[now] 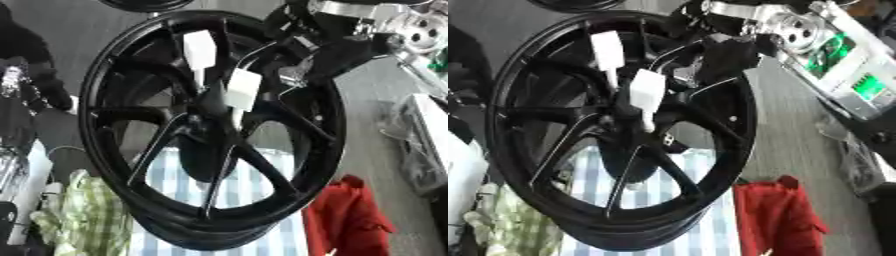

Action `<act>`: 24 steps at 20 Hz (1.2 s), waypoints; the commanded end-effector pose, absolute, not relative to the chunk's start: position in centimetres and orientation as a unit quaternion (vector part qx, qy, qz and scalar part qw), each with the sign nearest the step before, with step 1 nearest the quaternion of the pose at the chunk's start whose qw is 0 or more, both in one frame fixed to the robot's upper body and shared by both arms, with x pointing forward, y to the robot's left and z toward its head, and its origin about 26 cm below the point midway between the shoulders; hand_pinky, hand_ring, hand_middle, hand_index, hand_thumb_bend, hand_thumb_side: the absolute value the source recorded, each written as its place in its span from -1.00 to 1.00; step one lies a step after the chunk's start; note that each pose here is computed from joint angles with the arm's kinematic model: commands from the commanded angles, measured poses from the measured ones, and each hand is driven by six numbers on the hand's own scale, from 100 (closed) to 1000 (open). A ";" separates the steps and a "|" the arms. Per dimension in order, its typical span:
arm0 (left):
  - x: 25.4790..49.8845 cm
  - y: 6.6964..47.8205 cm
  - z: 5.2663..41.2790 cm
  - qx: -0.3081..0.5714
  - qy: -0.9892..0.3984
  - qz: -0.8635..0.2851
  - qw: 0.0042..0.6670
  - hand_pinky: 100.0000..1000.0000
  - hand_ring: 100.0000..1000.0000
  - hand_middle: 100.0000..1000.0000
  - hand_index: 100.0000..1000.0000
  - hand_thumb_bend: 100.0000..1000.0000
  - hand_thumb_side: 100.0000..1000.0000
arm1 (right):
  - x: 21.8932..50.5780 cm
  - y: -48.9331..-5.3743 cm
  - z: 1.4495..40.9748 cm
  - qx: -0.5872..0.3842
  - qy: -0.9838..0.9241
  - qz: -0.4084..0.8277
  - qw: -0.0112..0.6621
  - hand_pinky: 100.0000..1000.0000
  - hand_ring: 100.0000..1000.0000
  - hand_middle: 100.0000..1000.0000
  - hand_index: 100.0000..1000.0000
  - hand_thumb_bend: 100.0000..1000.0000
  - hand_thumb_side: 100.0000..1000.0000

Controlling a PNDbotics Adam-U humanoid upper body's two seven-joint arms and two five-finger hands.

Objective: Pull the pin out of the wheel hub.

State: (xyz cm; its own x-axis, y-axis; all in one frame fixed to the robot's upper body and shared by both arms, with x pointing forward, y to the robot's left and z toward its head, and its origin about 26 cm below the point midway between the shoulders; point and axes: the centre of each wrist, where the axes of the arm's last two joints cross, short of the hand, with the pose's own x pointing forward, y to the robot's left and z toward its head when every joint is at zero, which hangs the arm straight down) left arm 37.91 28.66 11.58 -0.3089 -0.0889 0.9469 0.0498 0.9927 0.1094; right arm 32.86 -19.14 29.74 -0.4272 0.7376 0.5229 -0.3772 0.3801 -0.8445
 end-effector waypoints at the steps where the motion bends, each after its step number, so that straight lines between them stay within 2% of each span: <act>1: 37.9 29.2 12.3 0.023 -0.809 -0.074 0.582 0.07 0.34 0.31 0.43 -0.94 0.76 | 32.5 -18.5 30.7 -0.136 -0.647 0.548 0.512 1.00 0.69 0.66 0.74 -0.60 -0.54; 15: 37.9 29.7 12.6 0.032 -0.812 -0.074 0.578 0.07 0.34 0.30 0.43 -0.94 0.75 | 32.7 -18.1 30.0 -0.154 -0.622 0.571 0.513 1.00 0.70 0.66 0.74 -0.54 -0.50; 24: 37.9 29.6 12.6 0.032 -0.810 -0.079 0.580 0.07 0.34 0.30 0.43 -0.94 0.75 | 32.9 -18.0 30.1 -0.173 -0.629 0.578 0.490 1.00 0.74 0.69 0.76 -0.41 -0.45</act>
